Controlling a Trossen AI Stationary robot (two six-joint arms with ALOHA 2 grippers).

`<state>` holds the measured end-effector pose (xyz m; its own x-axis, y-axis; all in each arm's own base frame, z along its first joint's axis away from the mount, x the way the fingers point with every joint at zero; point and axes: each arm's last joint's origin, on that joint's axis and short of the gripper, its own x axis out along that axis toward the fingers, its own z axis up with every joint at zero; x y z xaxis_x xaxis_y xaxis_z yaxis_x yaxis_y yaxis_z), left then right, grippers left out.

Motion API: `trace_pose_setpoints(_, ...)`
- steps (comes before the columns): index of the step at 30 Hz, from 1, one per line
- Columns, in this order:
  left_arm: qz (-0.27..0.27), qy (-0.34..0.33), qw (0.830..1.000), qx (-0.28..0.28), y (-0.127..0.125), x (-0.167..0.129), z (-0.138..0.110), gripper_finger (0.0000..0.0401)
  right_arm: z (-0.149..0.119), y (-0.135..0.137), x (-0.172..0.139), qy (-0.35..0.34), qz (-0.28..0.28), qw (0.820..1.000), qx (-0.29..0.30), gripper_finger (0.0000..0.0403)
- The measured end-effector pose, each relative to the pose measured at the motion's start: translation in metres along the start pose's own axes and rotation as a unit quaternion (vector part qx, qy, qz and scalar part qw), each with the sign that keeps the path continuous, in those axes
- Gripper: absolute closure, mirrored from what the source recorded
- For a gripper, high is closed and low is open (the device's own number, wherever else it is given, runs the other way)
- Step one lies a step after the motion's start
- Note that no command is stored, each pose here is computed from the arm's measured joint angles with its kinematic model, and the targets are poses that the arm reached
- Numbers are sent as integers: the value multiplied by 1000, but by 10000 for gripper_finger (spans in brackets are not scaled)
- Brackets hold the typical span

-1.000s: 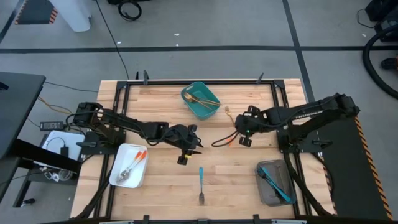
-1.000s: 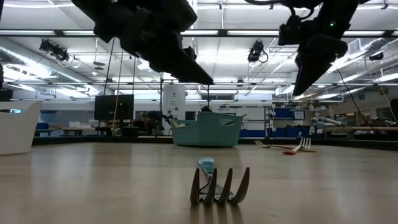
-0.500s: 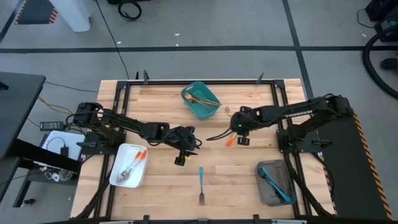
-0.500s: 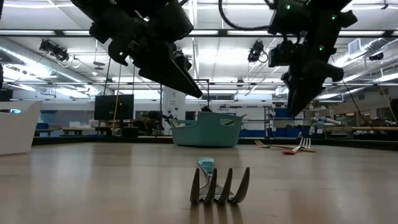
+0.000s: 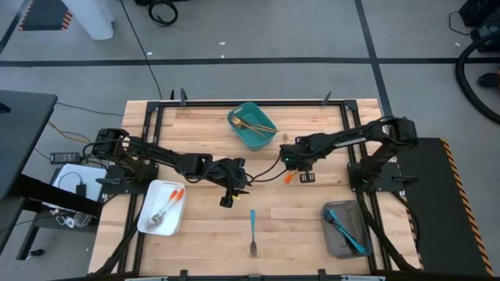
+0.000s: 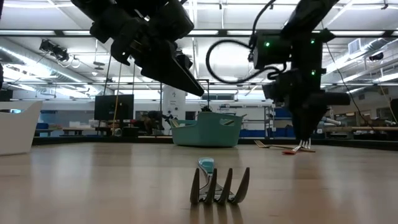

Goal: Sort silverware by color (type)
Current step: Put the orange fork into the white bin

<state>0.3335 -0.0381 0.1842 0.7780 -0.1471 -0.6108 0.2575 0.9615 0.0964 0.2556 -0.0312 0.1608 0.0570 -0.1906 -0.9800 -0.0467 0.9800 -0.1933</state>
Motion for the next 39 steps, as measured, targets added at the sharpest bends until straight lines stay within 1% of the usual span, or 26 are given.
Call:
trace_pose_setpoints(3,0,0,1000,0,0,0,0,259,4,0,8,28,-5,999,-35,305)
trace_pose_setpoints(5,-1,3,1000,0,0,0,-1,259,5,0,13,49,-17,997,-58,305)
trace_pose_setpoints(7,-3,18,1000,0,-1,0,-3,259,8,0,16,62,-28,995,-79,306)
trace_pose_setpoints(9,-8,46,999,2,-2,-2,-8,259,9,1,16,72,-33,992,-100,308)
trace_pose_setpoints(12,-15,84,996,5,-3,-7,-14,259,10,1,16,72,-33,988,-130,313)
trace_pose_setpoints(16,-21,118,993,0,-4,-16,-18,259,10,0,16,73,-30,983,-168,320)
trace_pose_setpoints(21,-30,164,986,-12,-8,-32,-22,259,11,-1,17,65,-14,976,-207,324)
trace_pose_setpoints(24,-33,161,986,-14,-12,-40,-18,259,12,-1,18,52,6,970,-237,326)
trace_pose_setpoints(29,-42,153,987,-7,-21,-52,-12,259,11,-3,18,52,7,961,-272,326)
trace_pose_setpoints(32,-46,144,989,-3,-24,-55,-9,259,9,-6,21,52,8,958,-283,326)
trace_pose_setpoints(33,-48,151,987,-2,-26,-57,-10,259,8,-6,23,53,10,956,-289,326)
trace_pose_setpoints(35,-49,144,988,-5,-28,-59,-8,259,4,-6,26,58,17,950,-306,326)
trace_pose_setpoints(39,-51,151,987,-8,-30,-60,-9,259,4,-6,27,53,15,948,-314,330)
